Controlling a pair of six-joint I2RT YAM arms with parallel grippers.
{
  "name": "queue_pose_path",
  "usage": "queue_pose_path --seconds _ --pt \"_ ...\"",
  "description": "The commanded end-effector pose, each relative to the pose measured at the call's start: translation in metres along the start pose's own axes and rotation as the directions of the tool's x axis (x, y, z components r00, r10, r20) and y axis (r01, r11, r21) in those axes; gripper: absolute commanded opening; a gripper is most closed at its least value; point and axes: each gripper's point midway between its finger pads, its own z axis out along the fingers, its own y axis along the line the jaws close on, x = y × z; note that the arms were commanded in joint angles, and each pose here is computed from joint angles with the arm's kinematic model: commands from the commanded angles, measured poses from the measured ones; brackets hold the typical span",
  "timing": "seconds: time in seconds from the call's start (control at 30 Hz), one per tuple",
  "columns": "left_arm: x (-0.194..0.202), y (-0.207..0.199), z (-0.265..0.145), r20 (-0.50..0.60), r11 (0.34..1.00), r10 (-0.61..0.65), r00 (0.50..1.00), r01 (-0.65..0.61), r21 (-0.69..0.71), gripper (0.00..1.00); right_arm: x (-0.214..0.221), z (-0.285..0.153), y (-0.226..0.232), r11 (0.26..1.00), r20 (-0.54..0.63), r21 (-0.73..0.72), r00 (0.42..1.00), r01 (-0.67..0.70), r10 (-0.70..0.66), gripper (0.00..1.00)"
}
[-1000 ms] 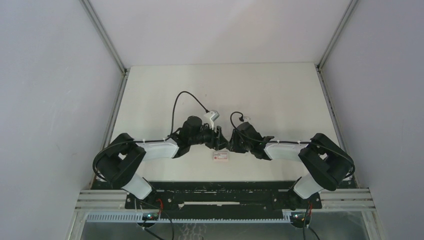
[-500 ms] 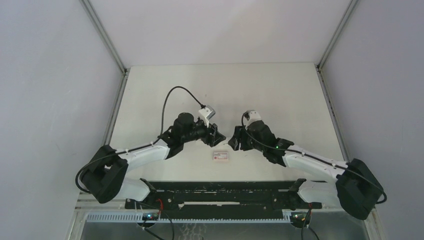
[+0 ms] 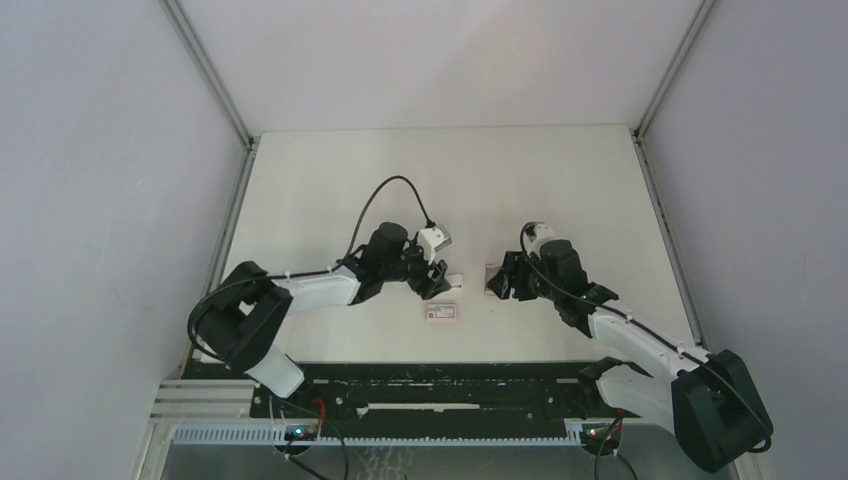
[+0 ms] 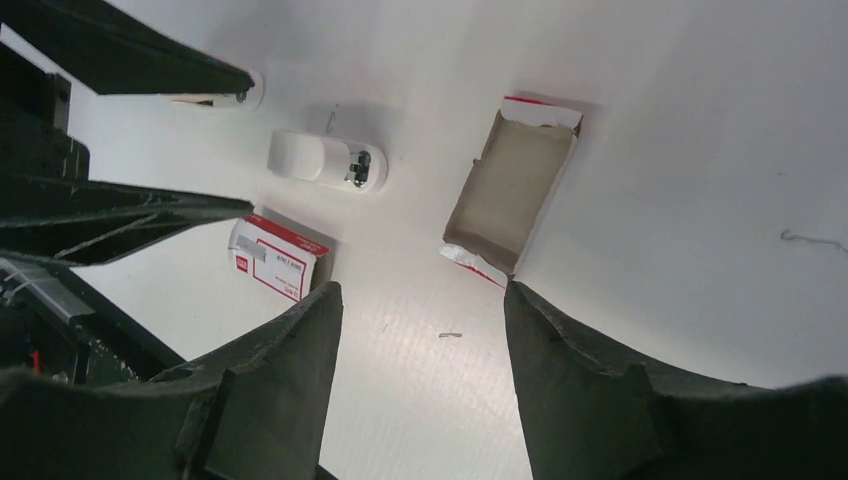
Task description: Load the staples into the stapler
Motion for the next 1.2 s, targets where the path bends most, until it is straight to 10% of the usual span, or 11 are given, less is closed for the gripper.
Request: queue_pose_path --seconds 0.0,0.5,0.8,1.07,1.17 --pt "-0.022 0.007 0.015 0.025 0.996 0.083 0.996 -0.084 0.005 0.69 -0.013 -0.003 0.014 0.994 0.046 -0.111 0.999 0.024 -0.019 0.61" --pt "0.016 0.005 0.037 -0.135 0.998 0.068 0.988 -0.066 0.024 0.66 -0.009 -0.003 0.008 0.990 0.038 -0.142 0.999 -0.008 0.013 0.61" --pt "0.022 0.004 0.036 -0.156 0.994 0.070 0.985 -0.082 -0.073 0.34 -0.012 -0.008 0.005 0.990 0.062 -0.142 0.998 -0.017 0.026 0.60" --pt "0.036 0.001 0.034 -0.180 0.993 0.011 0.984 -0.032 -0.113 0.54 -0.014 -0.011 0.000 0.991 0.075 -0.133 0.996 -0.030 0.040 0.60" --pt "0.039 -0.001 0.036 -0.182 0.994 0.009 0.983 -0.029 -0.106 0.47 -0.015 -0.012 0.000 0.991 0.079 -0.131 0.996 -0.032 0.042 0.60"
